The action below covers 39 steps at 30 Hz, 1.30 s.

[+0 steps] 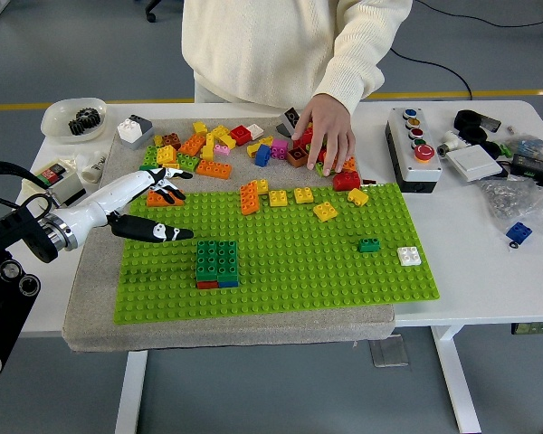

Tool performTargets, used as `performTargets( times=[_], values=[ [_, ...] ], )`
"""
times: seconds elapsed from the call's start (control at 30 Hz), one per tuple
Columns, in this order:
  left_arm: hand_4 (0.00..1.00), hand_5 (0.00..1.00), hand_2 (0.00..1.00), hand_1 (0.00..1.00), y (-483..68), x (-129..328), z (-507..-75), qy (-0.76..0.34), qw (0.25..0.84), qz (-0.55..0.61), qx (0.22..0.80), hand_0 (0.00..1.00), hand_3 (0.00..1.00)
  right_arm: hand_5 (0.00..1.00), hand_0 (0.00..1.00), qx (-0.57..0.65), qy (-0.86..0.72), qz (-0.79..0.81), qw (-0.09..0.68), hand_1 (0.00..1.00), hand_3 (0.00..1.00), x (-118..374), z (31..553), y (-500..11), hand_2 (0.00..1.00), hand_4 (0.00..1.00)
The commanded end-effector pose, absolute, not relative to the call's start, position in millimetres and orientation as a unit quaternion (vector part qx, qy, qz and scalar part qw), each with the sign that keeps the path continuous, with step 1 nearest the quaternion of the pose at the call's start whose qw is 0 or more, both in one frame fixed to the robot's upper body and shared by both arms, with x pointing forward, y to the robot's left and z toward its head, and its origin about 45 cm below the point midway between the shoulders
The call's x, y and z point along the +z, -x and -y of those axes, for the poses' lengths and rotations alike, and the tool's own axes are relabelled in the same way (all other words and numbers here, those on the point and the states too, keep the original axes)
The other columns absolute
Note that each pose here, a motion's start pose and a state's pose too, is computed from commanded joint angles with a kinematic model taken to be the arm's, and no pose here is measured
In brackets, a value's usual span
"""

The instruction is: Pick up the brick,pile it on top of brick,press brick,pick up the brick,pile it on top of brick,press brick

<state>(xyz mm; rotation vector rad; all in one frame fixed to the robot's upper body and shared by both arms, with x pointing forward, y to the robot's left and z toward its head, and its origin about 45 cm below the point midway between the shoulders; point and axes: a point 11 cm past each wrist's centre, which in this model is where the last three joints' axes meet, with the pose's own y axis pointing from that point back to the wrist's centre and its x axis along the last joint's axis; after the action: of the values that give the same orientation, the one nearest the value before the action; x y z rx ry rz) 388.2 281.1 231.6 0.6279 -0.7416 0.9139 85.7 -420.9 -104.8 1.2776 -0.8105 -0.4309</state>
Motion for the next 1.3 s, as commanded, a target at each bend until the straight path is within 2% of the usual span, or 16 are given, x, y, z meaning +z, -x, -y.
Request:
performTargets(
  times=[0.07, 0.1, 0.27, 0.3, 0.47, 0.5, 1.3],
  values=[
    [0.998, 0.717, 0.738, 0.707, -386, 233, -282, -0.286, 0.786, 0.345, 0.425, 0.923, 0.692, 0.425, 0.745, -0.194, -0.575, 0.365, 0.706, 0.647, 0.672, -105, 421, -86, 0.72, 0.891],
    [0.998, 0.842, 0.818, 0.782, -386, 233, -282, -0.286, 0.786, 0.346, 0.426, 0.998, 0.619, 0.425, 0.745, -0.194, -0.575, 0.365, 0.706, 0.646, 0.671, -105, 421, -86, 0.72, 0.891],
    [0.998, 0.842, 0.818, 0.782, -379, 228, -283, -0.285, 0.788, 0.352, 0.417, 0.998, 0.619, 0.425, 0.745, -0.194, -0.574, 0.366, 0.706, 0.646, 0.671, -104, 421, -87, 0.72, 0.891],
    [0.998, 0.918, 0.855, 0.849, -377, 227, -282, -0.284, 0.789, 0.355, 0.414, 0.998, 0.601, 0.426, 0.745, -0.194, -0.574, 0.367, 0.706, 0.646, 0.672, -104, 422, -87, 0.72, 0.891],
    [0.998, 0.918, 0.855, 0.849, -372, 222, -279, -0.287, 0.787, 0.37, 0.401, 0.998, 0.601, 0.426, 0.745, -0.193, -0.573, 0.368, 0.706, 0.646, 0.672, -104, 422, -88, 0.72, 0.891],
    [0.998, 0.983, 0.899, 0.894, -371, 220, -278, -0.29, 0.787, 0.372, 0.398, 0.998, 0.6, 0.426, 0.745, -0.193, -0.573, 0.368, 0.706, 0.646, 0.671, -104, 422, -88, 0.72, 0.89],
    [0.998, 0.998, 0.933, 0.943, -347, 192, -254, -0.307, 0.797, 0.388, 0.348, 0.998, 0.613, 0.424, 0.745, -0.191, -0.573, 0.371, 0.705, 0.646, 0.67, -103, 423, -90, 0.72, 0.888]
  ],
)
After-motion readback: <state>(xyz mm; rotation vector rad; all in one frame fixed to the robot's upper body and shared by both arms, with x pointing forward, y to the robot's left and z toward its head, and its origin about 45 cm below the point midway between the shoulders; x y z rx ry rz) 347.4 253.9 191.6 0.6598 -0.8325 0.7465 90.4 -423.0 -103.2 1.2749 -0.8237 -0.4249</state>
